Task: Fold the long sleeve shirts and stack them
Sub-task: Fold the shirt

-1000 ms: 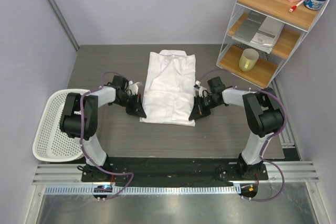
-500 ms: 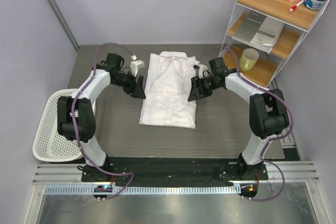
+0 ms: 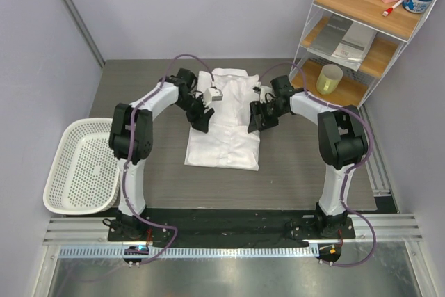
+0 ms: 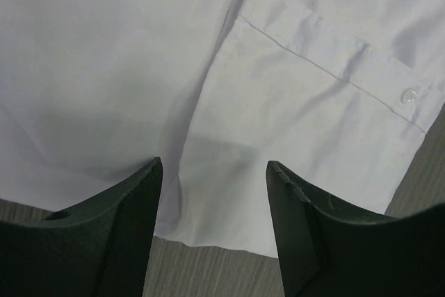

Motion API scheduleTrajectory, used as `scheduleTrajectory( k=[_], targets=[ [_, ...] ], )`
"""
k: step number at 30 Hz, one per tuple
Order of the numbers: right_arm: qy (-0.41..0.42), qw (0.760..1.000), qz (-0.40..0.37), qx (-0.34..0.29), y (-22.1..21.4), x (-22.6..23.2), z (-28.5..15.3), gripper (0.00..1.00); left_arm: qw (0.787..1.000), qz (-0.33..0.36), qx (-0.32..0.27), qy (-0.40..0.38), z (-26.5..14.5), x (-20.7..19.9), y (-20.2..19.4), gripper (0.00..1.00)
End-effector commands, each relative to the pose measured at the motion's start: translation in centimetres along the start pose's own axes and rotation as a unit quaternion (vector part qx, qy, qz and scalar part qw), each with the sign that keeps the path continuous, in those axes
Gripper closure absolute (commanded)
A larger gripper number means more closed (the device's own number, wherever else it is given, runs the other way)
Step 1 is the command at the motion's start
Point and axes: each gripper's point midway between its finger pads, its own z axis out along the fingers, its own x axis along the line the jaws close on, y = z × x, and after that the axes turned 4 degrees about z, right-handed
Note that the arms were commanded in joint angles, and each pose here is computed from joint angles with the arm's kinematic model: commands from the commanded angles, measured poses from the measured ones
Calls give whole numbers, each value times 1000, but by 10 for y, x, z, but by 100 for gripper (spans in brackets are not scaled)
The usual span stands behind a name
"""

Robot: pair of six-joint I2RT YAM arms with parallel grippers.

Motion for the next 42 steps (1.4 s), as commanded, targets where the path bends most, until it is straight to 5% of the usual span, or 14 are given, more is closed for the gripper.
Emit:
scheduleTrajectory(
  k=[1,14,19,21,26,42],
  targets=[
    [-6,1000,-8,-13,6,3,-7,37,998,51,8,29,5,22,9,37],
    [61,998,-15,-11,22,20,9,68,996,74,45,-8,23,3,-3,44],
    [69,997,-33,-27,33,26,5,98,996,76,44,-9,21,0,-2,72],
    [75,996,-45,-35,37,30,1,99,996,79,40,-5,15,-1,3,86],
    [78,992,-75,-57,49,37,-11,99,995,97,15,7,-5,-7,26,100],
    [18,982,-128,-139,115,13,-23,99,986,111,-23,123,-22,55,60,100]
  ],
)
